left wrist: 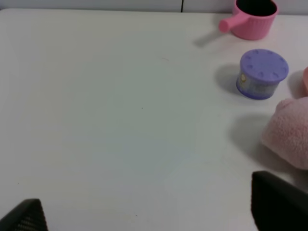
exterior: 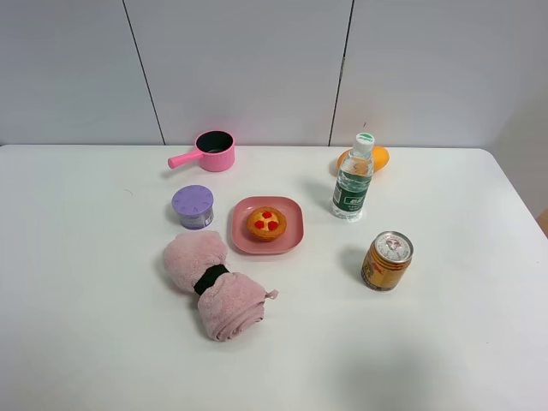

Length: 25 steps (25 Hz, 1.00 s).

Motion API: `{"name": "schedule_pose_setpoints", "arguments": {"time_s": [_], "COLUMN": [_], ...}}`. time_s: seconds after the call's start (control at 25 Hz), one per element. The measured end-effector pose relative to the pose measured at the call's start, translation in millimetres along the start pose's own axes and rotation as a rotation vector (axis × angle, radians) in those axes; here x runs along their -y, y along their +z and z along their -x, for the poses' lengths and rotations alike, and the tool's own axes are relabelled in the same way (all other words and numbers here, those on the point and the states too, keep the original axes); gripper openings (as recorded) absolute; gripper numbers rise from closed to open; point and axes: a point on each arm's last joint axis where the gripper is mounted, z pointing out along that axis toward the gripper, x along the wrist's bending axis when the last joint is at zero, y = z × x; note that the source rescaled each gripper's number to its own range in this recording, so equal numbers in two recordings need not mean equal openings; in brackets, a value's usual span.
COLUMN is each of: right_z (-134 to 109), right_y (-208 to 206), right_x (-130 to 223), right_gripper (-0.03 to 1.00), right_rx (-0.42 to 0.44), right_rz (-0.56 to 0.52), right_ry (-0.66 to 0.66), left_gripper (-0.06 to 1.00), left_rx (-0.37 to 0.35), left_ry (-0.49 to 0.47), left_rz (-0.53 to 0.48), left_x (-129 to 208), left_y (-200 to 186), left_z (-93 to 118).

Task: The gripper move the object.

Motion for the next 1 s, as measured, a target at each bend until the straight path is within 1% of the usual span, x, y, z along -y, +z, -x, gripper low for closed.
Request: {"name": "schedule_pose_setpoints", "arguments": {"time_s": [0.16, 0.44, 0.68, 1.0], "right_z": [-3.2, -4.1, -4.8, -5.2], "right_y": [-0.1, -0.2, -0.3, 3.3], "right_x": [-0.8, -1.1, -5.9, -2.0], "right_gripper": [0.94, 0.94, 0.94, 0.94], "right_rx": [-0.035, -0.045, -0.055, -0.060], "right_rz": [0.008, 0.010, 0.064, 0.035], "right_ry": [0.038, 0.051, 0.065, 0.073], "left_gripper": [1.00, 1.00, 1.00, 1.00], "left_rx": [0.000, 0.000, 0.000, 0.000], "left_ry": [0.000, 0.000, 0.000, 0.000], "left_rz": [0.000, 0.000, 0.000, 0.000], "left_x": [0.0, 0.0, 0.0, 0.0], "left_y": [0.0, 0.0, 0.0, 0.0], "left_z": [0.0, 0.0, 0.0, 0.0]}}
